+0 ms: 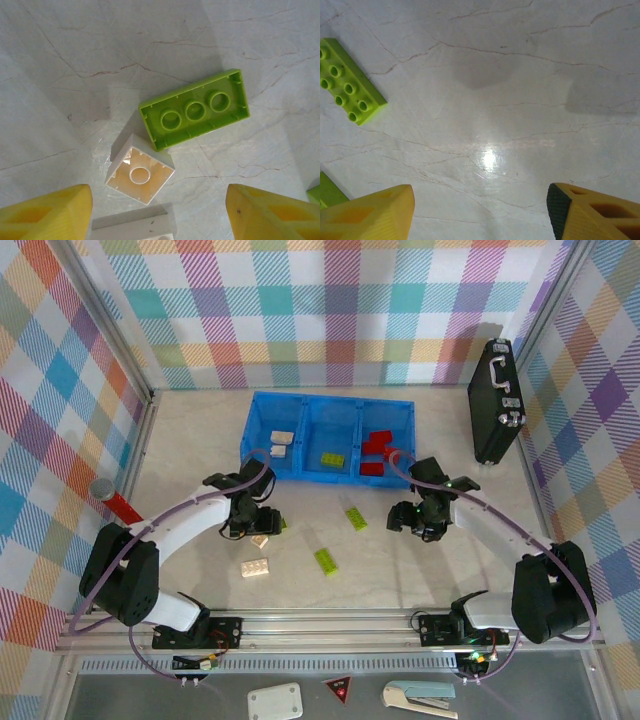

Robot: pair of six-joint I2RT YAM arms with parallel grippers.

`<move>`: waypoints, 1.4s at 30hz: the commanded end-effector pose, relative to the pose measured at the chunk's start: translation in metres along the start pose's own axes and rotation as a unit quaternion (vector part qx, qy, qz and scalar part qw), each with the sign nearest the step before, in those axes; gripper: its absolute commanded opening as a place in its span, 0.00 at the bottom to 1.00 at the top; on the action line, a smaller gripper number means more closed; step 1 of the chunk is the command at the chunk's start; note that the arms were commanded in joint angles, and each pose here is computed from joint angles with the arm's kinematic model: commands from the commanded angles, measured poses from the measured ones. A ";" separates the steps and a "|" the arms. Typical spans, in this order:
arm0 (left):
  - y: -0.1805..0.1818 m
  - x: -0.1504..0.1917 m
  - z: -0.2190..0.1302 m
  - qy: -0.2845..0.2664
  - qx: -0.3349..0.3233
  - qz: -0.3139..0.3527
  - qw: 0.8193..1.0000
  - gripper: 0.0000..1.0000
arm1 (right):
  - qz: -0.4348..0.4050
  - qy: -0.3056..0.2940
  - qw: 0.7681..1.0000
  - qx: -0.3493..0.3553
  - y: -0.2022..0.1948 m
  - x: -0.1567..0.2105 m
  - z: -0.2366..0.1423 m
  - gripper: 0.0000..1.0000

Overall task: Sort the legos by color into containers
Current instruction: Rotate the lego at the center of the table.

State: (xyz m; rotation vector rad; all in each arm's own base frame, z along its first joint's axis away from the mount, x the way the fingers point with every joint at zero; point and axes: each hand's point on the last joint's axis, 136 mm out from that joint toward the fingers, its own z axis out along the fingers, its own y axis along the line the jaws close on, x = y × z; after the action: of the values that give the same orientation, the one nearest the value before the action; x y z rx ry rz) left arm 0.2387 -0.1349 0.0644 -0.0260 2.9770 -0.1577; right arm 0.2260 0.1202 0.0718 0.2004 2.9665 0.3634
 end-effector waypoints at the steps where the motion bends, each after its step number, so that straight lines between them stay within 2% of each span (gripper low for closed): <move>1: 0.003 0.007 0.003 -0.002 -0.005 -0.004 1.000 0.70 | -0.005 -0.001 1.000 0.005 -0.003 0.005 -0.003 0.71; 17: 0.012 0.008 0.032 0.022 -0.038 0.038 0.998 0.62 | -0.007 0.006 1.000 0.009 -0.006 0.010 -0.002 0.72; 32: 0.036 -0.001 0.034 0.017 -0.103 0.021 0.994 0.59 | -0.006 0.003 1.000 0.010 -0.006 0.009 -0.004 0.72; 42: 0.026 0.004 0.031 0.028 -0.064 0.009 0.997 0.50 | -0.004 0.001 1.000 0.007 -0.004 0.008 -0.007 0.71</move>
State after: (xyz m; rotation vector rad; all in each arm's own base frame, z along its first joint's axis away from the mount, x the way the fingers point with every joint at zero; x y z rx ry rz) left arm 0.2442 -0.1096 0.0231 0.0139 3.0164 0.0809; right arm 0.2218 0.1171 0.0740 0.2004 2.9609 0.3548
